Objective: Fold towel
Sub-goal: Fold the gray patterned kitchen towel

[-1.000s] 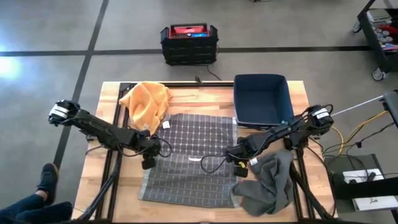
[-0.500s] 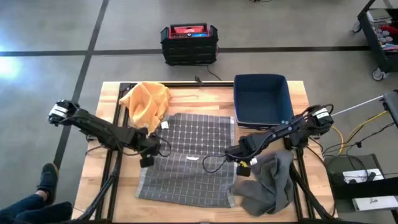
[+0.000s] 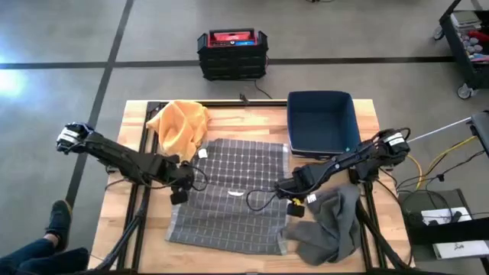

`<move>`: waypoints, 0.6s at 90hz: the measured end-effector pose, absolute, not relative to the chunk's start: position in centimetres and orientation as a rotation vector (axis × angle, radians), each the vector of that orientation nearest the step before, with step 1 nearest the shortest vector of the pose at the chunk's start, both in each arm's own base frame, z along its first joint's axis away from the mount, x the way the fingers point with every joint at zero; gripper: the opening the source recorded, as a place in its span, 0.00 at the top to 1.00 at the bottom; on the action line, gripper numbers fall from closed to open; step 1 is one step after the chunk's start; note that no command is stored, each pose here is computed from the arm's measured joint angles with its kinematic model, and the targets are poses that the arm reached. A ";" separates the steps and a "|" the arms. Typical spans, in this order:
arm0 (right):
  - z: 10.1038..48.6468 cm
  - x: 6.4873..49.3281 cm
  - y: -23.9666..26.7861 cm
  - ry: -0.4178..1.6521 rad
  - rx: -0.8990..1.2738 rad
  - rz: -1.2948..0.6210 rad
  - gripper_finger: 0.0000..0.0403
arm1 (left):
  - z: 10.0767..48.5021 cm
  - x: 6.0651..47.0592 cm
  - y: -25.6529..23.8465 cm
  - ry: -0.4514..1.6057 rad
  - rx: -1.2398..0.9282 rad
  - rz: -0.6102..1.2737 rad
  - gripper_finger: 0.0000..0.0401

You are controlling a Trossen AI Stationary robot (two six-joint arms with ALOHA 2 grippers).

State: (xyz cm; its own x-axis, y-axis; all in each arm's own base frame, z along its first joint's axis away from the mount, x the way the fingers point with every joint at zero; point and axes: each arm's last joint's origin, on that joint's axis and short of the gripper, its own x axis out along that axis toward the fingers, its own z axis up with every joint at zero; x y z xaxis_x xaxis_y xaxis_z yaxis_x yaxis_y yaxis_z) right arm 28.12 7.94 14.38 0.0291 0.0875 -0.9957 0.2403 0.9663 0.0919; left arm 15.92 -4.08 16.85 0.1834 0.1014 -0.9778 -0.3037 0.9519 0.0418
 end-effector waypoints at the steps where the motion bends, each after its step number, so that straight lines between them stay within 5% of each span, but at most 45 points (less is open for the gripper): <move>1: 14.4 28.1 8.0 1.541 0.261 -0.119 0.89 | 16.8 15.9 -4.1 1.360 -0.175 0.288 1.00; 29: 14.1 29.1 8.0 1.398 0.186 -0.133 0.60 | 16.5 16.1 -4.1 1.324 -0.176 0.264 0.89; 54: 12.5 28.2 7.8 1.391 0.227 -0.161 0.58 | 16.5 16.2 -4.2 1.323 -0.159 0.249 0.66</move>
State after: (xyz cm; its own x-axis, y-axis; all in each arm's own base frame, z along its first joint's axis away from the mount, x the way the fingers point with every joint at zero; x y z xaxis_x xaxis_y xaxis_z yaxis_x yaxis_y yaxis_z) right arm 28.21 7.81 12.55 0.1733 0.0209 -0.9847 0.2457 0.9672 0.0638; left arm 16.17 -4.15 16.48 0.2245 0.0889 -0.9704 -0.2694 0.9627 0.0259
